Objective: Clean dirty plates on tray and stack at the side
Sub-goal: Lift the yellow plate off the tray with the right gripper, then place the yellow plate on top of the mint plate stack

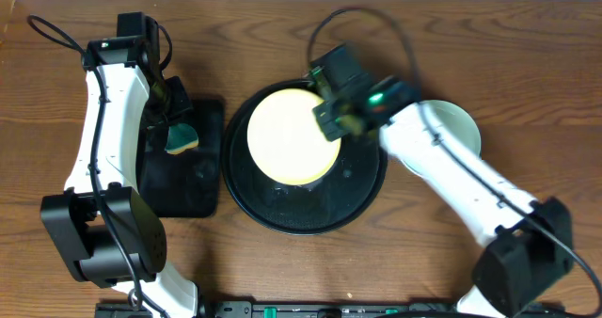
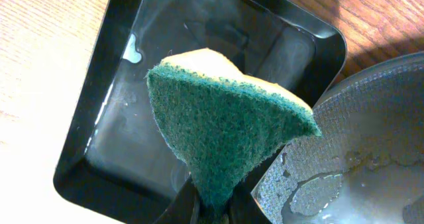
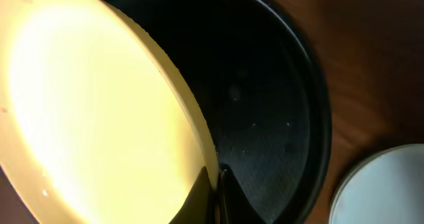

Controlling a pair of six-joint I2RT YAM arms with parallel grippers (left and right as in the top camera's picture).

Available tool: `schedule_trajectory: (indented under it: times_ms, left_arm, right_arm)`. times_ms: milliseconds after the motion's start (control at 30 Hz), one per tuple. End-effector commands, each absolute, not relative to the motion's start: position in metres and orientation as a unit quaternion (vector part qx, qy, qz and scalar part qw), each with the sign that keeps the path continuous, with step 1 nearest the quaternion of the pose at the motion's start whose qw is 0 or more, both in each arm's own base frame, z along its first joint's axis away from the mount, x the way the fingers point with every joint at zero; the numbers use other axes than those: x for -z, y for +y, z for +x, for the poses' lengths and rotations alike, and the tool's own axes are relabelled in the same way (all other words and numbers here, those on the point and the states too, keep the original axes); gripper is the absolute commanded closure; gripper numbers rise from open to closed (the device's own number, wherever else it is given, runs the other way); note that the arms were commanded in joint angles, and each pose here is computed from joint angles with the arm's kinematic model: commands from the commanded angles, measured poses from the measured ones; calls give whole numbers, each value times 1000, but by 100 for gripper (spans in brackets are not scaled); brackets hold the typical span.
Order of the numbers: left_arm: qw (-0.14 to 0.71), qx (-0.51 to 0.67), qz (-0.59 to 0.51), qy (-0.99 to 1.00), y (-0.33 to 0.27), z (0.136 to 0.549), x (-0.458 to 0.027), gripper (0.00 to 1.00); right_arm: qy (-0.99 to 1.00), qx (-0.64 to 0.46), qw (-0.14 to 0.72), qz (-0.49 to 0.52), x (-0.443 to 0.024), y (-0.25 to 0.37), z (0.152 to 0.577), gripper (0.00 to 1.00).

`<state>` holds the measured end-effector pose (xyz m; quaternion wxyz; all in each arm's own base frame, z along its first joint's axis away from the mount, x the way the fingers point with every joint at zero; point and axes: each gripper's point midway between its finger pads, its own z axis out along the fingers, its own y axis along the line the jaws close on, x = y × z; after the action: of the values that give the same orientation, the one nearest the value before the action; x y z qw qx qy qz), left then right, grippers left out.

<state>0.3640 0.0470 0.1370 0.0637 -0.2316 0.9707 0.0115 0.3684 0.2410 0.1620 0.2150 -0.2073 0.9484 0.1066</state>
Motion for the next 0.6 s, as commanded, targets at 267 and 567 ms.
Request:
schedule_trajectory:
  times_ms: [267, 567]
  left_arm:
    - [55, -15, -232, 971, 49, 359, -132, 93]
    - [55, -15, -232, 971, 49, 360, -132, 93]
  right_arm:
    - [962, -137, 235, -5, -211, 80, 396, 99]
    - [969, -41, 161, 182, -136, -45, 366, 99]
